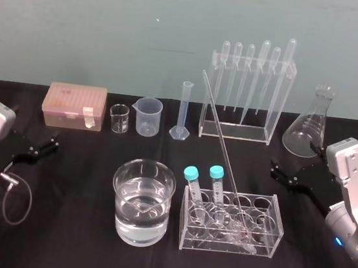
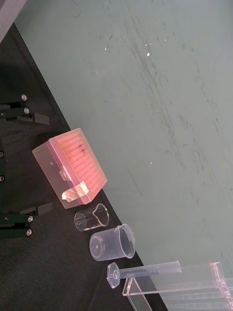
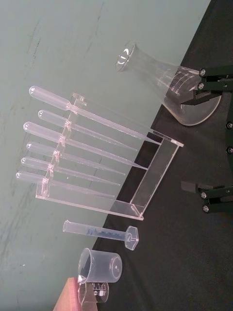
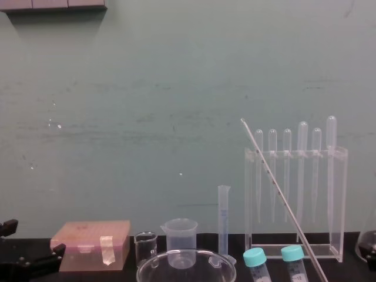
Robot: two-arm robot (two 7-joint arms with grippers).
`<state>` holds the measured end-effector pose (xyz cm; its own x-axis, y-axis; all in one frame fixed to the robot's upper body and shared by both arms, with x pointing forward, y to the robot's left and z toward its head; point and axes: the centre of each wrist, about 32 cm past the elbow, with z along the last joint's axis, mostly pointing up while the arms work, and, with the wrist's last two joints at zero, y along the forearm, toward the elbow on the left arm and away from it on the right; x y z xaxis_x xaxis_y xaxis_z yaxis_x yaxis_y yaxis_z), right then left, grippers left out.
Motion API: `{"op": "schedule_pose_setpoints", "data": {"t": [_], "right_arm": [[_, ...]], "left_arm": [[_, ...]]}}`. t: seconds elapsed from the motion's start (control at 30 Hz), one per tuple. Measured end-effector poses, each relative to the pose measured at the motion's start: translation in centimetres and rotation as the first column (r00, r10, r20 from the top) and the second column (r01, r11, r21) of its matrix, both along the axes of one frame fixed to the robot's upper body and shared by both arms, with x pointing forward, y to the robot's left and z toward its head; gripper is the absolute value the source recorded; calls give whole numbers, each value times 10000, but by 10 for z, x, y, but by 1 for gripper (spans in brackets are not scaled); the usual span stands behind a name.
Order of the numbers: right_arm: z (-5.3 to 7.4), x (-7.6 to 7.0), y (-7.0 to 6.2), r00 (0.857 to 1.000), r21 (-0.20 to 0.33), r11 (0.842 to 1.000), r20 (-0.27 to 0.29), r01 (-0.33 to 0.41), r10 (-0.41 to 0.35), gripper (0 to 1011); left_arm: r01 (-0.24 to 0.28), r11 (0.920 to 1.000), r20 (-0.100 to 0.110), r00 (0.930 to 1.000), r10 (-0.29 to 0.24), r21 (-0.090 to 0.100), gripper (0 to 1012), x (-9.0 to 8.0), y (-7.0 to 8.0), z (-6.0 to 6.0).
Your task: Hold the thermometer with one hand and immerse one end into the beaker, then reinsert it into the test tube rack.
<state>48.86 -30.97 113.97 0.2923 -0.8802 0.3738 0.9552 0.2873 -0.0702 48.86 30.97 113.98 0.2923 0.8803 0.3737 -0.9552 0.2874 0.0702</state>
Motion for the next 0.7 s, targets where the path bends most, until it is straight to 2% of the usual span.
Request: {"op": "schedule_pose_setpoints", "data": {"t": [0.7], "right_arm": [[0,0,0,10000,0,10000,0,0,0,1003]], "left_arm": [[0,10000,-1,10000,0,1,1008,0,0,0]]}}
